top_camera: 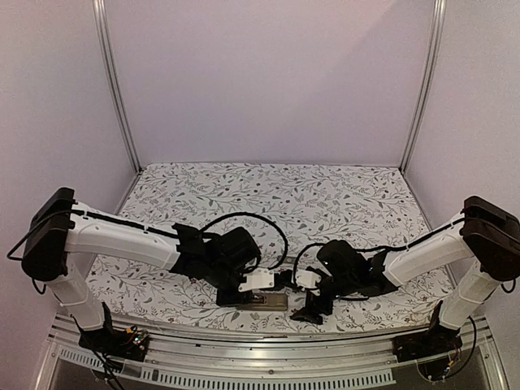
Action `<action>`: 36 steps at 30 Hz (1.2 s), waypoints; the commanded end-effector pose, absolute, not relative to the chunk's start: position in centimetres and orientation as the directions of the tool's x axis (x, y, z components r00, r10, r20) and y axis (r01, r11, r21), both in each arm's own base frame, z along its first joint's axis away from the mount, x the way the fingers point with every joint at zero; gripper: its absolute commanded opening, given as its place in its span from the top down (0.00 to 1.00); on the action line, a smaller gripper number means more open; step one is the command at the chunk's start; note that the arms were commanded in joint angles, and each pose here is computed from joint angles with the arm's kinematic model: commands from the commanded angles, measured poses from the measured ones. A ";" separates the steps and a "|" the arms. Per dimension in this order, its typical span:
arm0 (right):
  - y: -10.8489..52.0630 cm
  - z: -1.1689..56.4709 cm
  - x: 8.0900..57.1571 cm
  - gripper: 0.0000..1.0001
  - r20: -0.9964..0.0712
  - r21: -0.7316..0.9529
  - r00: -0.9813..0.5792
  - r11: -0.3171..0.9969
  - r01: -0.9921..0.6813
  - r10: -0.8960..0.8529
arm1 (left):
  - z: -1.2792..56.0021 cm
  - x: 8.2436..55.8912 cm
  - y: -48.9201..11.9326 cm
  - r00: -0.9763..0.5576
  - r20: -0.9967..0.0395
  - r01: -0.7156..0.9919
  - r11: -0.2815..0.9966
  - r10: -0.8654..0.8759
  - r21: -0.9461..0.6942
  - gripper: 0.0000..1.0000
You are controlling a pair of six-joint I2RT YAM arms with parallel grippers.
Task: Load the batteries into the remote control
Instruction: Place the battery in the battery compartment.
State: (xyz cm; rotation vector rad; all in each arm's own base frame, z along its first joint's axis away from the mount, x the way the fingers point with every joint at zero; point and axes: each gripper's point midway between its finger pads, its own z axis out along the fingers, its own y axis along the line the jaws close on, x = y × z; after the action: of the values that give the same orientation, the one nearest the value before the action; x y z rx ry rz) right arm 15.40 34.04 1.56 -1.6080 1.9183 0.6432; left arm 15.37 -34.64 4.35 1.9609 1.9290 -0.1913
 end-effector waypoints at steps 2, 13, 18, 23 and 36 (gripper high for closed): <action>34.0 2.9 15.0 0.02 -0.727 -0.006 -0.109 0.165 -0.986 -0.678 | 3.8 14.3 -32.9 0.010 -0.297 0.986 0.040 0.955 0.161 1.00; 33.2 5.0 14.7 0.02 -0.766 0.010 -0.130 0.190 -0.982 -0.629 | 3.9 15.7 -33.3 0.042 -0.302 0.971 0.032 0.952 0.236 1.00; 33.4 5.4 14.9 0.02 -0.773 0.030 -0.156 0.210 -0.977 -0.616 | 3.5 15.5 -33.3 0.032 -0.265 0.977 0.026 0.964 0.211 1.00; 33.6 5.8 14.9 0.02 -0.779 0.036 -0.162 0.214 -0.976 -0.606 | 3.8 15.0 -33.6 0.046 -0.246 0.977 0.007 0.968 0.211 1.00; 33.2 6.9 14.9 0.02 -0.799 0.032 -0.163 0.230 -0.973 -0.578 | 2.7 14.2 -33.8 0.054 -0.212 0.982 -0.014 0.976 0.188 1.00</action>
State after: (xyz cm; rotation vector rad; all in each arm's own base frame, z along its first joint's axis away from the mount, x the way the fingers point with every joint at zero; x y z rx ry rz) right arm 14.92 33.52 6.51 -1.4562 1.8332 0.7393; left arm 14.80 -33.96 3.37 2.0206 1.9711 -0.0493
